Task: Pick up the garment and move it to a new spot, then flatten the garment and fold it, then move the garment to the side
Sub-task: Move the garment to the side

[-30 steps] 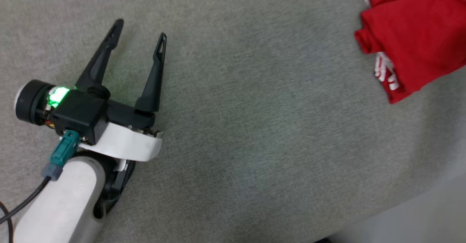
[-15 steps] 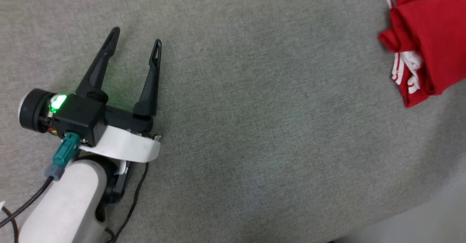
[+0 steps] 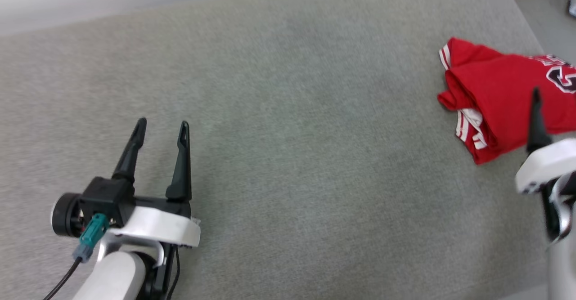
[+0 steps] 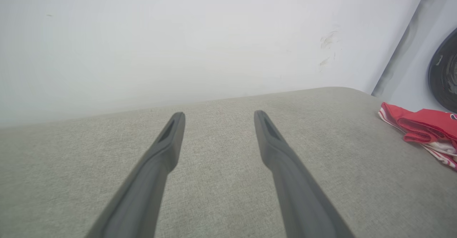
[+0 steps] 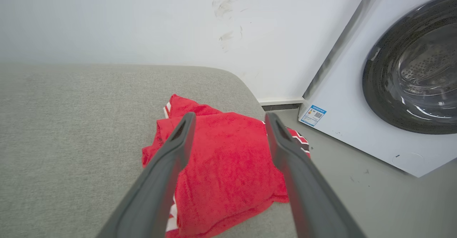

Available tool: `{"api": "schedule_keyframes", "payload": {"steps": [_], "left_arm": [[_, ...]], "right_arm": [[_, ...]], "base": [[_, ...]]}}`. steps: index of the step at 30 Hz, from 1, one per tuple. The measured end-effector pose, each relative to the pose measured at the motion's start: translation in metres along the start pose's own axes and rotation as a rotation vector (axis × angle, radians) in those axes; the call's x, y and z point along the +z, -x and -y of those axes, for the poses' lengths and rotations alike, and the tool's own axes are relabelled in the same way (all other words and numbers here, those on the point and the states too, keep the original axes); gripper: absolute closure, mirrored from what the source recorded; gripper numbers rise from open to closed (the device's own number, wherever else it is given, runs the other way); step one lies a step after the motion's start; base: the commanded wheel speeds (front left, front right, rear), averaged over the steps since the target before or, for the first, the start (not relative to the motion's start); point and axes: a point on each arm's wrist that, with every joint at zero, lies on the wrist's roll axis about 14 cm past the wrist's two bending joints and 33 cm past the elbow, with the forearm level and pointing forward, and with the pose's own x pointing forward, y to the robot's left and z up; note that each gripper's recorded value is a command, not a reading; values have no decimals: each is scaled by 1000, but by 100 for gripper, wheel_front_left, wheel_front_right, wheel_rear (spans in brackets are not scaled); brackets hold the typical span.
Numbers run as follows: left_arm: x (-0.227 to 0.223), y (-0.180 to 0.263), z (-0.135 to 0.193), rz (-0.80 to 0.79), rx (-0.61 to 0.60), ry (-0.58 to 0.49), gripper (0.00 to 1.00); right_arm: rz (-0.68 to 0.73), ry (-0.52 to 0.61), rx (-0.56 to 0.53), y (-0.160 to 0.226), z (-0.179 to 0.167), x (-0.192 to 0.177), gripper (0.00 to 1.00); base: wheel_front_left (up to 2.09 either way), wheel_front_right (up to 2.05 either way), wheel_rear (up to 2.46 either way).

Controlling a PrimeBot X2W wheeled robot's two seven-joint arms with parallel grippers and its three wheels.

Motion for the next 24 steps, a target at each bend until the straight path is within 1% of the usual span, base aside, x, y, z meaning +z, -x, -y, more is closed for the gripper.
{"api": "schedule_keyframes", "payload": {"steps": [4,9,14,18,21,24], "left_arm": [[13,23,-12,10,63,-16,0],[23,54,-38,13,168,-33,0],[36,86,-68,29,274,-72,0],[49,110,-85,48,338,-106,0],[54,125,-89,52,353,-127,0],[54,137,-87,48,351,-142,0]], "right_arm": [[22,-73,94,24,-38,7,0],[90,-172,239,47,-90,27,0],[183,-229,381,68,-134,60,0],[236,-248,434,86,-147,77,0],[272,-254,455,100,-149,88,0],[253,-256,462,114,-147,82,0]], "base": [[0,0,0],[0,0,0],[0,0,0],[0,0,0],[0,0,0],[0,0,0]]}}
